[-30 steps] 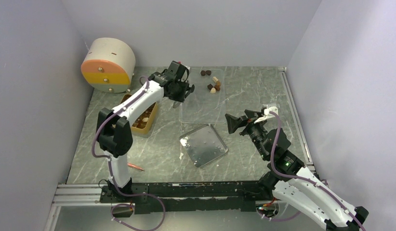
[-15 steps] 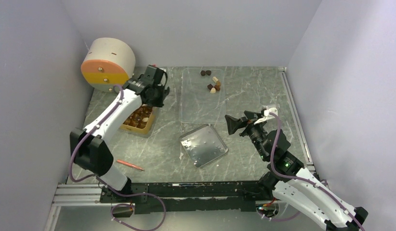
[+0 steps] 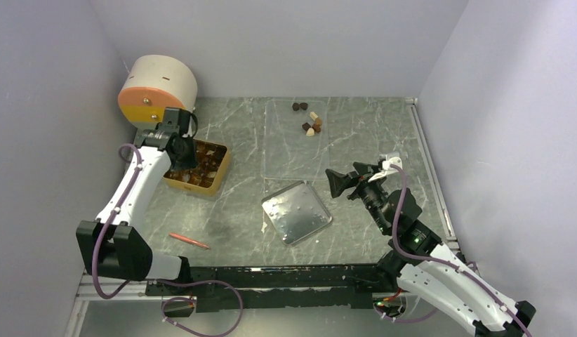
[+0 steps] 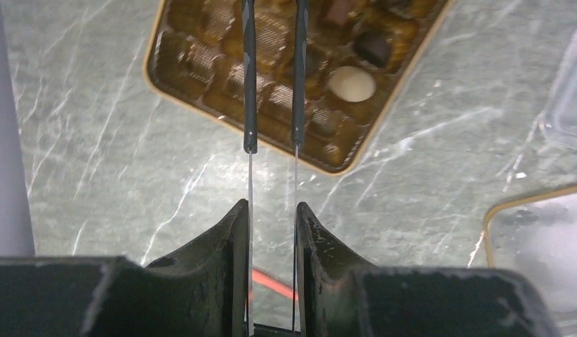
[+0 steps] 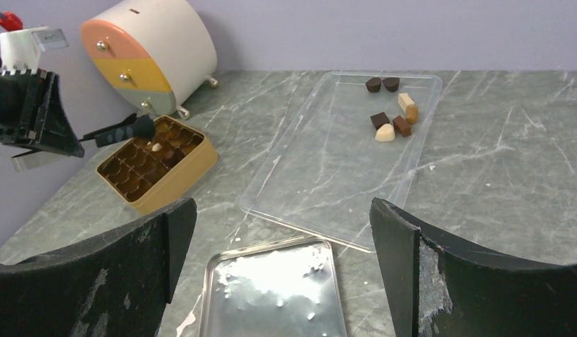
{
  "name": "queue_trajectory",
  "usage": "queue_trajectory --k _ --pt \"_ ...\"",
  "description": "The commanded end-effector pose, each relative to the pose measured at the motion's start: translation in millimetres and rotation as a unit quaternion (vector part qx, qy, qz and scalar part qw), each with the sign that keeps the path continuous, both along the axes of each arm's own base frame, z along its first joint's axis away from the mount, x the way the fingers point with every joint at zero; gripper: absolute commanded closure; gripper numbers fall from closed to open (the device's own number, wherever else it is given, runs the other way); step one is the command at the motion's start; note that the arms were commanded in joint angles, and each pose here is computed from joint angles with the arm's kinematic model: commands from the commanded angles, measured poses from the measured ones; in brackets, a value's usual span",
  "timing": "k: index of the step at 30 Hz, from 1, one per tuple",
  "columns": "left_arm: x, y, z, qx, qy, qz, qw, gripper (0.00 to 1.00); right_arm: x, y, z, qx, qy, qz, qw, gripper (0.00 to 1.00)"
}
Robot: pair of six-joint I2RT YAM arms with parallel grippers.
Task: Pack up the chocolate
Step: Place the fake chocolate in the packing box.
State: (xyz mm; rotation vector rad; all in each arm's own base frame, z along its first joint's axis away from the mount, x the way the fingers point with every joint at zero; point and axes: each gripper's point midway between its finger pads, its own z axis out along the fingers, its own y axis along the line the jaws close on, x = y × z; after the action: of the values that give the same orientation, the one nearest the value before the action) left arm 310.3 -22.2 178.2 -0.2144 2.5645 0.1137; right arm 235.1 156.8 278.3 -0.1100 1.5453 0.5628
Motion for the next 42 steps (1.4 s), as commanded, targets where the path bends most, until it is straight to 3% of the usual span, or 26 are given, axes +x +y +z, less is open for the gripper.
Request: queue_trajectory --k 1,21,42 --pt "-14 19 6 -0.016 -0.013 0.047 0.999 0.76 0 6 10 0.01 -0.02 0.013 1.0 0.0" --pt "-43 13 -16 -0.058 0.021 0.041 0.997 0.72 2 8 7 0.011 -0.019 0.015 1.0 0.0" --pt "-32 21 -1 -0.038 0.003 0.049 0.998 0.64 4 12 10 0.012 -0.023 0.02 0.999 0.0"
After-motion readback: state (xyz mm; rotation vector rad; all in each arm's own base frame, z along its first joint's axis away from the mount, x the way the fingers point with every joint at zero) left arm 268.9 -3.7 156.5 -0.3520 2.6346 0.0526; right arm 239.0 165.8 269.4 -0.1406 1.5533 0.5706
